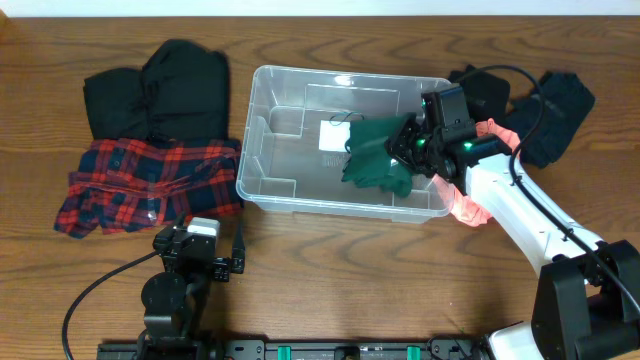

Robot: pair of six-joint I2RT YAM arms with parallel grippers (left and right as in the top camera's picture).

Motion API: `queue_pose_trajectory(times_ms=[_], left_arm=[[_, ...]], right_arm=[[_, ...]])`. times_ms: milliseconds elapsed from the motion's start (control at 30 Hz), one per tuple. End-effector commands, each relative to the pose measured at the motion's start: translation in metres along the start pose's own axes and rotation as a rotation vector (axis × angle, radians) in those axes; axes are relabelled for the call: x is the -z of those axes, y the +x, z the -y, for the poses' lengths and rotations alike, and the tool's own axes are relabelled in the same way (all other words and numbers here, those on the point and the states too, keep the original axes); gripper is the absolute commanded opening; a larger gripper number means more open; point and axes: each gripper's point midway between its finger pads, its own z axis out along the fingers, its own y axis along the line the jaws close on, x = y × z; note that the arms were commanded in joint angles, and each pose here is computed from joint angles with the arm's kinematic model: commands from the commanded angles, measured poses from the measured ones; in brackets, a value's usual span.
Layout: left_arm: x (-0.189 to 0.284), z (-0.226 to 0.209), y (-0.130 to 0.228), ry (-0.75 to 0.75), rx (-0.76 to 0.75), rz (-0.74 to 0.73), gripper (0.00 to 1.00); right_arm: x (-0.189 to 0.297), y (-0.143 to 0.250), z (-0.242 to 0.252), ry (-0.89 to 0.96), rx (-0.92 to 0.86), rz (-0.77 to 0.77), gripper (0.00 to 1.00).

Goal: Pack container
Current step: 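Carry the green garment into the bin and release it, then grasp the pink garment with the right gripper and lift it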

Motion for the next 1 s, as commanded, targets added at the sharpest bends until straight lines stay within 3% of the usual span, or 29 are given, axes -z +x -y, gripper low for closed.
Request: queue_pose_trajectory(times_ms=[0,167,300,433,567,733,967], left_arm=[[-0.003,0.001,0.009,0.001,0.007,-0.02,0.98],[-0.003,0.001,0.009,0.001,0.007,-0.02,0.98],[-0.003,0.001,0.009,0.001,0.007,-0.02,0.98],[-0.003,0.001,0.009,0.001,0.007,-0.02,0.98],[-0.003,0.001,0.009,0.001,0.007,-0.02,0.98],[-0.003,0.001,0.009,0.001,0.007,-0.02,0.98],[-0.003,0.001,0.009,0.001,0.007,-0.02,0.98]], right_arm=[[0.017,-0.019,-0.01,-0.017,0.127,0.088,0.32],[0.085,-0.059,-0.021,0.024,0.241,0.308,0.58],[0.14,-0.078,0.0,0.062,0.206,0.415,0.58],[0.169,-0.091,0.04,0.129,0.129,0.44,0.66],[0.173,-0.095,0.091,0.244,0.042,0.396,0.72],[0.156,-0.104,0.162,0.388,-0.039,0.305,0.91],[0.099,-0.099,0.233,0.394,-0.111,0.071,0.92]])
